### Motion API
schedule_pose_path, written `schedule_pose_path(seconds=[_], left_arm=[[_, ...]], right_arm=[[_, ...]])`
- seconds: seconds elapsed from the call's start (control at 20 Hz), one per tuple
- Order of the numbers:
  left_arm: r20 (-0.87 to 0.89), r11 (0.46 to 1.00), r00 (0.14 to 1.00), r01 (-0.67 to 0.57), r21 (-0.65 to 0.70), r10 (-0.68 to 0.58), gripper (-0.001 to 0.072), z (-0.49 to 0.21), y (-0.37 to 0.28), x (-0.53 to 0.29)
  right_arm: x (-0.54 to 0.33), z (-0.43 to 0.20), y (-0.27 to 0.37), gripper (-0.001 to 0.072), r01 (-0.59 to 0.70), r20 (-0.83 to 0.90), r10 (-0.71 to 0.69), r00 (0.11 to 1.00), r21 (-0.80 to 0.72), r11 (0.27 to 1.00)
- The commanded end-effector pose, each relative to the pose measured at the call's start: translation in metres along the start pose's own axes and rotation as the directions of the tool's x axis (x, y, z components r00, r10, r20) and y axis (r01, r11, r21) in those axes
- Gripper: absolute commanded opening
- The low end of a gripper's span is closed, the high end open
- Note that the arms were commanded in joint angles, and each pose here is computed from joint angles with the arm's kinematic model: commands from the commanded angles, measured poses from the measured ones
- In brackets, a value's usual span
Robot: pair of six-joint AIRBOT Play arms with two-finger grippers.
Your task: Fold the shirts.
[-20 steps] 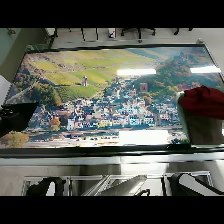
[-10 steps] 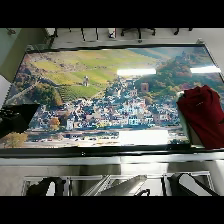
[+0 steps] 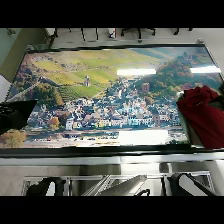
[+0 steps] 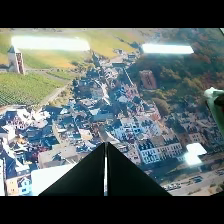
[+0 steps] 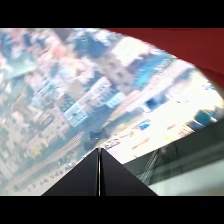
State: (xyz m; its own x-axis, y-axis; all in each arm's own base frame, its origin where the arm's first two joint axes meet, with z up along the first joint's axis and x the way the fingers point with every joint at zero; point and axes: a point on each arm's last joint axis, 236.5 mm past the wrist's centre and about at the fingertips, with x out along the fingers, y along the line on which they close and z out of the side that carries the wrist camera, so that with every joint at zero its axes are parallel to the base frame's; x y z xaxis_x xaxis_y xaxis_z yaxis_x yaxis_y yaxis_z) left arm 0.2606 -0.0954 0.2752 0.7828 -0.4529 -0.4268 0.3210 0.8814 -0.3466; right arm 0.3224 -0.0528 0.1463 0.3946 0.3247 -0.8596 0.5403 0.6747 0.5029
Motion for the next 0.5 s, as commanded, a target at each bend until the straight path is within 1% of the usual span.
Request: schedule_pose_path(seconds=[0.0,0.1,0.25,0.35,0.45], left_arm=[[-0.088,1.0,0.996,0.014,-0.028,-0.016,0.0017,-0.015,0.005,0.012],[-0.184,0.997,0.982,0.027,-0.073,-0.04,0.0017,-0.038,0.011,0.026],[-0.306,0.988,0.947,0.055,-0.147,-0.098,0.0017,-0.095,0.013,0.051],[-0.378,0.981,0.913,0.094,-0.169,-0.153,0.0017,-0.144,0.002,0.065],[-0.422,0.974,0.886,0.122,-0.193,-0.194,0.0016,-0.178,-0.01,0.075]], right_arm=[[0.026,-0.027,0.081,0.0019,-0.118,-0.009,0.12,0.993,-0.27,0.956],[0.047,-0.069,0.116,0.0018,-0.153,-0.056,0.142,0.988,-0.425,0.892],[0.09,-0.156,0.141,0.0018,-0.195,-0.121,0.153,0.981,-0.612,0.766],[0.115,-0.208,0.146,0.0018,-0.237,-0.157,0.178,0.971,-0.696,0.678],[0.132,-0.226,0.144,0.0018,-0.229,-0.158,0.167,0.973,-0.732,0.642]])
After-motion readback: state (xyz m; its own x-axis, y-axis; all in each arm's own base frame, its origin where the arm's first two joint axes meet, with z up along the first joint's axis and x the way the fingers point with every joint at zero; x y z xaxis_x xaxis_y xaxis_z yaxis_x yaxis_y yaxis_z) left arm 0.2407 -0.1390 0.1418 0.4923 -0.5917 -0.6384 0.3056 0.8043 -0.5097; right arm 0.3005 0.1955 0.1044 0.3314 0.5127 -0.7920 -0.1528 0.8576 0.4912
